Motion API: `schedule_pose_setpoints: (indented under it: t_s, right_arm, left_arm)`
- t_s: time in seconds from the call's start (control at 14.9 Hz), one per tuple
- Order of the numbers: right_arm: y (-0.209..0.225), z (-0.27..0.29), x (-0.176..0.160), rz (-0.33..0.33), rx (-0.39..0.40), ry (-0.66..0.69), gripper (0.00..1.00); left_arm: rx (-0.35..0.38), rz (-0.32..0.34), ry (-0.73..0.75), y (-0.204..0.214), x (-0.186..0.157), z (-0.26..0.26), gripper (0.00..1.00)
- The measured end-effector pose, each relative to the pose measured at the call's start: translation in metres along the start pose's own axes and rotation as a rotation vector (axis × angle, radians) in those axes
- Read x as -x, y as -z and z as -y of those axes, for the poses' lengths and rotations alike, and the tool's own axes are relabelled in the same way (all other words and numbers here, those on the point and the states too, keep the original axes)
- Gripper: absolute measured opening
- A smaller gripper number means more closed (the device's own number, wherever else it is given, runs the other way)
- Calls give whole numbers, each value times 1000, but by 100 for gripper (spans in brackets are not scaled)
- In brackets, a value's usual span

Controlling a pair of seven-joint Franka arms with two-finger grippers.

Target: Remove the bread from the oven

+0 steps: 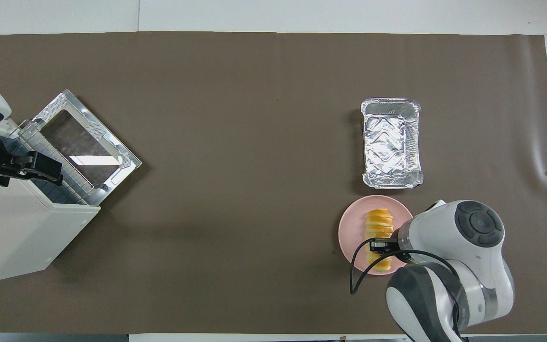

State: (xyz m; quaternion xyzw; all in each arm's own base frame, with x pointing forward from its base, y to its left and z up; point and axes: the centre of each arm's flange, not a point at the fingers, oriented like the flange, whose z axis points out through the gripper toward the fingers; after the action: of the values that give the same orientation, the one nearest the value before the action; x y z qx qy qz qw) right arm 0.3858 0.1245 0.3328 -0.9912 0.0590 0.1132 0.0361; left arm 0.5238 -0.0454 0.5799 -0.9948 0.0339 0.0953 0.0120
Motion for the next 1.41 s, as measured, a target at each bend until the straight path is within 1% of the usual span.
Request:
schedule_pose_setpoints:
  t_s: [0.07, 0.2, 0.27, 0.34, 0.47, 0.54, 0.67, 0.81, 0.87, 1.07, 1.21, 1.41]
  right_arm:
    - [1, 0, 0, -3, -1, 0, 13]
    - [12, 3, -5, -21, -11, 1, 34]
    - [26, 6, -10, -30, -19, 1, 44]
    - [45, 7, -16, -36, -28, -3, 54]
    - [99, 0, -33, -50, -45, -26, 74]
    - [125, -7, -42, -73, -35, -32, 83]
    - [164, -17, -56, -140, 20, -20, 100]
    - [188, -16, -65, -188, 42, -10, 100]
    - [201, -15, -67, -201, 44, -9, 100]
    - [249, -31, -71, -210, 48, 3, 100]
    - [280, -49, -74, -222, 65, 25, 100]
    - [305, -67, -77, -234, 73, 26, 100]
  left_arm:
    - [0, 0, 0, 0, 0, 0, 100]
    - [0, 0, 0, 0, 0, 0, 100]
    - [0, 0, 0, 0, 0, 0, 100]
    - [0, 0, 0, 0, 0, 0, 100]
    - [0, 0, 0, 0, 0, 0, 100]
    - [0, 0, 0, 0, 0, 0, 100]
    - [0, 0, 0, 0, 0, 0, 100]
    - [0, 0, 0, 0, 0, 0, 100]
    - [0, 0, 0, 0, 0, 0, 100]
    - [0, 0, 0, 0, 0, 0, 100]
    - [0, 0, 0, 0, 0, 0, 100]
    - [0, 0, 0, 0, 0, 0, 100]
